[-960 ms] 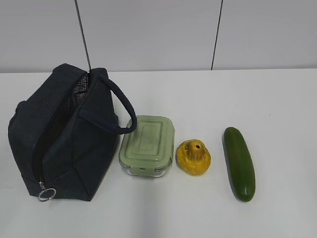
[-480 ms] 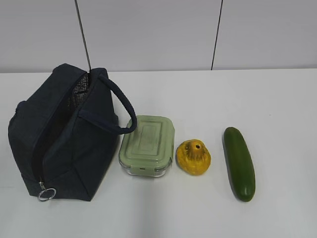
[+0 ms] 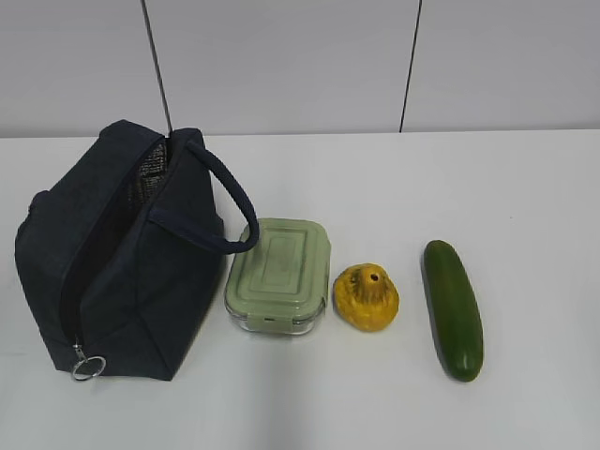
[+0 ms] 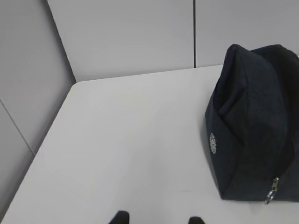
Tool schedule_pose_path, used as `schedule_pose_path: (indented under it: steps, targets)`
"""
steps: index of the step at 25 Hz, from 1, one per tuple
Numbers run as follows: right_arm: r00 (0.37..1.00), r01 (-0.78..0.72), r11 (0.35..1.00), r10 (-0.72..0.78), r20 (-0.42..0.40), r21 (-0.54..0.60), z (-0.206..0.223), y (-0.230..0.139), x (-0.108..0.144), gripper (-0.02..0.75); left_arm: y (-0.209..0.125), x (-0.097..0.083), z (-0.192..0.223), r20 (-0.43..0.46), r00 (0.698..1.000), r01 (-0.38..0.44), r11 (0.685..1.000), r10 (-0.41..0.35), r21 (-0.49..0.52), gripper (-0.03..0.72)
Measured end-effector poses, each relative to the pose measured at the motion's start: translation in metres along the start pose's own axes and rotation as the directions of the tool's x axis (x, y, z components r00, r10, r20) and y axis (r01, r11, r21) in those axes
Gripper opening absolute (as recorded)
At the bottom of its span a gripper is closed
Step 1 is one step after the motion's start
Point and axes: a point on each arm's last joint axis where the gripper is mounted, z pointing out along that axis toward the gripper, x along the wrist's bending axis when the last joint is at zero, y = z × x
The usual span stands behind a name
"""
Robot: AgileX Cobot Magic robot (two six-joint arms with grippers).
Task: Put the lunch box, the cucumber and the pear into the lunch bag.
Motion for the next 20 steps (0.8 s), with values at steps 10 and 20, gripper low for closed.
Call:
schedule_pose_path:
  steps: [10,20]
  targets:
    - [0.999,0.014,1.0,-0.014,-0.038,0.004,0.0,0.003,0.0,0.299,0.006,-0.016,0.002,0.279,0.959,0.04,0.998,-0.052,0.047,0.242]
    - [0.985,0.064,0.978,-0.03,-0.173,0.197,0.048,0.087,0.021,0.299,0.086,-0.051,0.067,0.5,0.859,-0.028,0.964,-0.113,0.265,0.345]
